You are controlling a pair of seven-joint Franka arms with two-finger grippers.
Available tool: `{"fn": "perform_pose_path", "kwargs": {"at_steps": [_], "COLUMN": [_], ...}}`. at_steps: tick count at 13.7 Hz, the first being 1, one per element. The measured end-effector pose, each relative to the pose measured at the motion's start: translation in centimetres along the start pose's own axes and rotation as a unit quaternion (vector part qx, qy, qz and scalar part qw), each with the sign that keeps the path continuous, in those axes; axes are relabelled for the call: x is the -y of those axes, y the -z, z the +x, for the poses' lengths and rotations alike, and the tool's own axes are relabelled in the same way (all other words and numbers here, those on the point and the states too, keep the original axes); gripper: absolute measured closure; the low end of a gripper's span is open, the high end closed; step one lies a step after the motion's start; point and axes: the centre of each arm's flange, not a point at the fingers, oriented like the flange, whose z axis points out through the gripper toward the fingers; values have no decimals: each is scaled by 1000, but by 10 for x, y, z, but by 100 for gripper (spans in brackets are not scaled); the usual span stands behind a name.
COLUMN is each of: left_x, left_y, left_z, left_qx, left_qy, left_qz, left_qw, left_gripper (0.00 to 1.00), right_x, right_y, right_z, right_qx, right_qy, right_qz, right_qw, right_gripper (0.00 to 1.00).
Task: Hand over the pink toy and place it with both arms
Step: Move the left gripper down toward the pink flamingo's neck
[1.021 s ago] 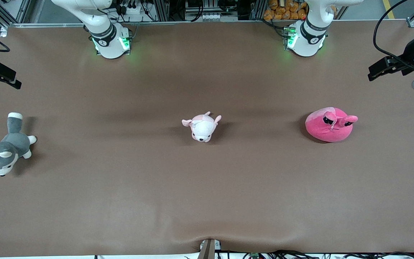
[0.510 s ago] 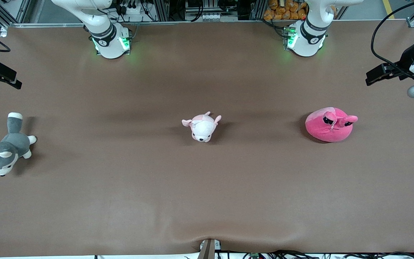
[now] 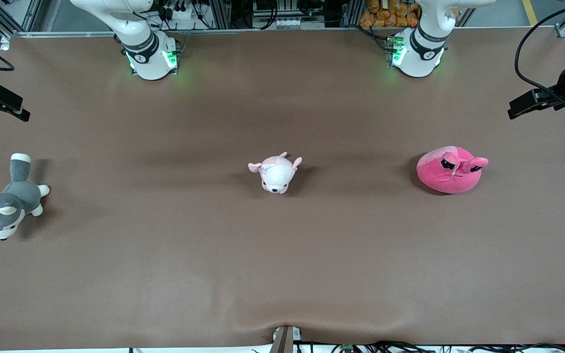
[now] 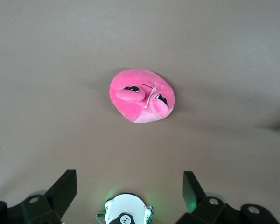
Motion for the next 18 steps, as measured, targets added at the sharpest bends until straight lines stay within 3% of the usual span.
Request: {"fn": "perform_pose_path", "kwargs": {"at_steps": [4, 8, 14, 18], "left_x": [22, 40, 32, 30], "left_y": [-9, -20, -57, -84], "left_z": [8, 14, 27, 33], "left_qx": [9, 22, 29, 53], "left_qy": [48, 147, 300, 392], "left_qz": [-1, 0, 8, 3], "left_qw": [999, 989, 954, 918], "left_gripper": [0, 0, 0, 0], "right_x": [0, 0, 1, 12], "right_y": [-1, -2, -5, -8], "right_z": [0, 1, -1, -4], "right_qx": [1, 2, 14, 32], "right_qy": [0, 0, 1, 11], "right_qz": [0, 0, 1, 1], "right_qw": [1000, 1000, 1000, 999], "right_gripper": [0, 0, 0, 0]}}
